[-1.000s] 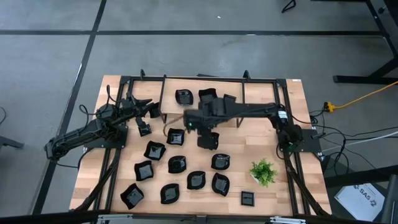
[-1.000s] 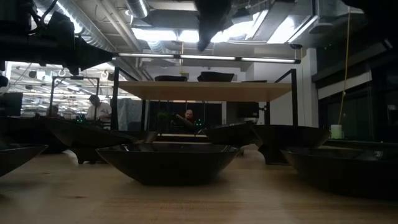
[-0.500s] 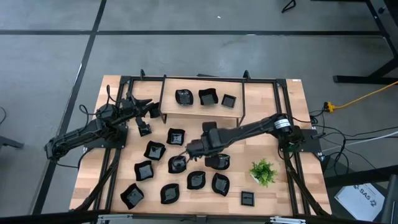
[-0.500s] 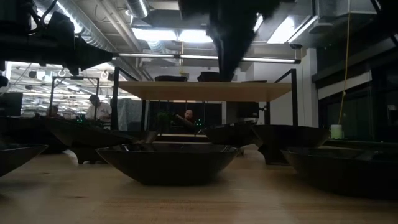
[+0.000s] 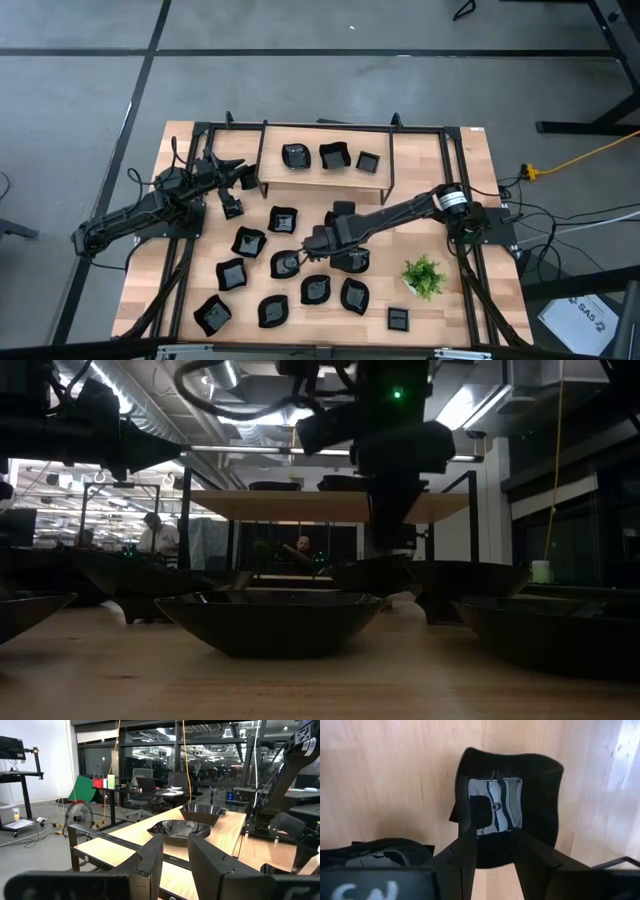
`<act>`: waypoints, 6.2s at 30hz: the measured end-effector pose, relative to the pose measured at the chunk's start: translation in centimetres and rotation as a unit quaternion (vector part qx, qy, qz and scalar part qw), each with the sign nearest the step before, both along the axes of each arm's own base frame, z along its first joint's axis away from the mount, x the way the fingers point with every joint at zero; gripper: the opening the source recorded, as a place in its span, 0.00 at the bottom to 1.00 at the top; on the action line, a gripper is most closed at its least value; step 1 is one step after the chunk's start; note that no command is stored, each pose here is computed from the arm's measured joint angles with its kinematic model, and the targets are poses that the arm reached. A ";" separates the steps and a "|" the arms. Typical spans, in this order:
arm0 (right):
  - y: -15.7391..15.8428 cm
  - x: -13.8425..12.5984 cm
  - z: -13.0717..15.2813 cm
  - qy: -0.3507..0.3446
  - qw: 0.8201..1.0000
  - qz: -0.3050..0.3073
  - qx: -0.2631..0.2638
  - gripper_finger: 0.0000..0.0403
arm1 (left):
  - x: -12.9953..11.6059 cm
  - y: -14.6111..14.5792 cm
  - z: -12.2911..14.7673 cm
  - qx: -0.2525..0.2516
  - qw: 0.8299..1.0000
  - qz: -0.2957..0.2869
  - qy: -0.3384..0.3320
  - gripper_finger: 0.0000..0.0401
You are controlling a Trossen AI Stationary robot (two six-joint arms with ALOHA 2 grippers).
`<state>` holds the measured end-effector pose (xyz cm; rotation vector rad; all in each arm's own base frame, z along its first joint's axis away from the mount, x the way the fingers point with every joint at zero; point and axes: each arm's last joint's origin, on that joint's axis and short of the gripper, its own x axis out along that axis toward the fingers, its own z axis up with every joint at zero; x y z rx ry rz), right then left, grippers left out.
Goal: Pick & Place Mini shaped plates
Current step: Stack the distorted square plate on top of the distorted square plate on the shelf
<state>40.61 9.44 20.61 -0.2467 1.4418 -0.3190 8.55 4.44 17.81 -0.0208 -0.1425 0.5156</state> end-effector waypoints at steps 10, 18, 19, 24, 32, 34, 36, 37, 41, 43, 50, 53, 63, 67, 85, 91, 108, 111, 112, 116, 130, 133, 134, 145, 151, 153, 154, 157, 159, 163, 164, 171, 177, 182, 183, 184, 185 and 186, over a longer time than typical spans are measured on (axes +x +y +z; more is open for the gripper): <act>1.5 0.2 0.6 -0.032 0.999 0.016 0.013 0.30 | 0.0 0.0 0.0 0.000 1.000 0.000 0.000 0.21; 2.7 0.0 0.5 -0.047 0.998 0.016 0.023 0.30 | 0.0 0.0 0.0 0.000 1.000 0.000 0.000 0.21; 2.8 0.0 0.5 -0.050 0.998 0.015 0.024 0.30 | 0.0 0.0 0.0 0.000 1.000 0.000 0.000 0.21; 2.9 0.2 0.6 -0.060 0.998 0.017 0.024 0.30 | 0.0 0.0 0.0 0.000 1.000 0.000 0.000 0.21; 2.6 -0.4 -1.7 -0.035 0.999 0.019 0.015 0.30 | 0.0 0.0 0.0 0.000 1.000 0.000 0.000 0.21; 2.5 -0.5 -2.1 -0.029 0.999 0.020 0.012 0.30 | 0.0 0.0 0.0 0.000 1.000 0.000 0.000 0.21; 2.5 -0.4 -2.1 -0.033 0.999 0.021 0.004 0.30 | 0.0 0.0 0.0 0.000 1.000 0.000 0.000 0.21; 2.5 -0.4 -2.0 -0.033 0.999 0.023 0.001 0.30 | 0.0 0.0 0.0 0.000 1.000 0.000 0.000 0.21; 2.3 -0.4 -2.0 -0.031 0.999 0.025 -0.001 0.28 | 0.0 0.0 0.0 0.000 1.000 0.000 0.000 0.21; 2.1 -0.4 -2.0 -0.030 0.999 0.024 -0.001 0.25 | 0.0 0.0 0.0 0.000 1.000 0.000 0.000 0.21; 1.7 -0.2 -2.0 -0.027 0.999 0.026 -0.004 0.05 | 0.0 0.0 0.0 0.000 1.000 0.000 0.000 0.21; 1.7 -0.2 -2.0 -0.025 0.999 0.034 -0.008 0.02 | 0.0 0.0 0.0 0.000 1.000 0.000 0.000 0.21; 1.7 0.0 0.5 -0.018 0.999 0.042 -0.019 0.01 | 0.0 0.0 0.0 0.000 1.000 0.000 0.000 0.21; 1.8 0.3 2.6 -0.032 0.998 0.044 -0.016 0.01 | 0.0 0.0 0.0 0.000 1.000 0.000 0.000 0.21; 1.4 -1.2 1.5 0.045 0.998 0.042 -0.029 0.14 | 0.0 0.0 0.0 0.000 1.000 0.000 0.000 0.21; 1.4 -1.3 0.0 0.051 0.997 0.046 -0.017 0.29 | 0.0 0.0 0.0 0.000 1.000 0.000 0.000 0.21; 1.6 -0.6 -0.7 0.034 0.997 0.065 -0.018 0.43 | 0.0 0.0 0.0 0.000 1.000 0.000 0.000 0.21; 1.3 -0.5 -0.7 0.028 0.998 0.054 -0.028 0.43 | 0.0 0.0 0.0 0.000 1.000 0.000 0.000 0.21; 1.2 -0.5 -0.7 0.028 0.998 0.051 -0.032 0.43 | 0.0 0.0 0.0 0.000 1.000 0.000 0.000 0.21; 0.8 -0.6 -1.5 0.031 0.998 0.049 -0.033 0.43 | 0.0 0.0 0.0 0.000 1.000 0.000 0.000 0.21; 0.4 -1.6 -3.4 0.069 0.996 0.045 -0.043 0.26 | 0.0 0.0 0.0 0.000 1.000 0.000 0.000 0.21; 0.4 -1.6 -3.3 0.070 0.996 0.045 -0.044 0.16 | 0.0 0.0 0.0 0.000 1.000 0.000 0.000 0.21; 0.4 -1.6 -3.3 0.070 0.996 0.045 -0.044 0.12 | 0.0 0.0 0.0 0.000 1.000 0.000 0.000 0.21; 0.2 -2.4 -0.1 0.033 0.998 0.043 -0.035 0.01 | 0.0 0.0 0.0 0.000 1.000 0.000 0.000 0.21; -0.1 -3.7 4.1 -0.025 0.999 0.031 0.011 0.01 | 0.0 0.0 0.0 0.000 1.000 0.000 0.000 0.21; -0.1 -4.0 5.3 -0.046 0.998 0.034 0.028 0.01 | 0.0 0.0 0.0 0.000 1.000 0.000 0.000 0.21; -0.1 -4.2 5.8 -0.055 0.997 0.035 0.033 0.01 | 0.0 0.0 0.0 0.000 1.000 0.000 0.000 0.21; -0.3 -4.8 7.6 -0.089 0.994 0.047 0.039 0.01 | 0.0 0.0 0.0 0.000 1.000 0.000 0.000 0.21; -0.3 -5.0 8.6 -0.111 0.991 0.057 0.042 0.01 | 0.0 0.0 0.0 0.000 1.000 0.000 0.000 0.21; -0.5 -5.4 10.2 -0.148 0.984 0.082 0.044 0.01 | 0.0 0.0 0.0 0.000 1.000 0.000 0.000 0.21; -0.5 -5.5 10.5 -0.153 0.983 0.090 0.044 0.01 | 0.0 0.0 0.0 0.000 1.000 0.000 0.000 0.21; -1.1 -6.1 12.4 -0.178 0.976 0.122 0.005 0.01 | 0.0 0.0 0.0 0.000 1.000 0.000 0.000 0.21; -2.7 -5.8 14.1 -0.185 0.973 0.139 -0.022 0.01 | 0.0 0.0 0.0 0.000 1.000 0.000 0.000 0.21; -4.6 -5.6 15.4 -0.184 0.971 0.146 -0.054 0.01 | 0.0 0.0 0.0 0.000 1.000 0.000 0.000 0.21; -5.0 -5.5 15.6 -0.183 0.970 0.148 -0.059 0.01 | 0.0 0.0 0.0 0.000 1.000 0.000 0.000 0.21; -5.5 -5.5 15.8 -0.182 0.970 0.148 -0.063 0.01 | 0.0 0.0 0.0 0.000 1.000 0.000 0.000 0.21; -5.9 -5.4 16.0 -0.180 0.970 0.150 -0.067 0.01 | 0.0 0.0 0.0 0.000 1.000 0.000 0.000 0.21; -6.4 -5.4 16.0 -0.178 0.970 0.150 -0.071 0.01 | 0.0 0.0 0.0 0.000 1.000 0.000 0.000 0.21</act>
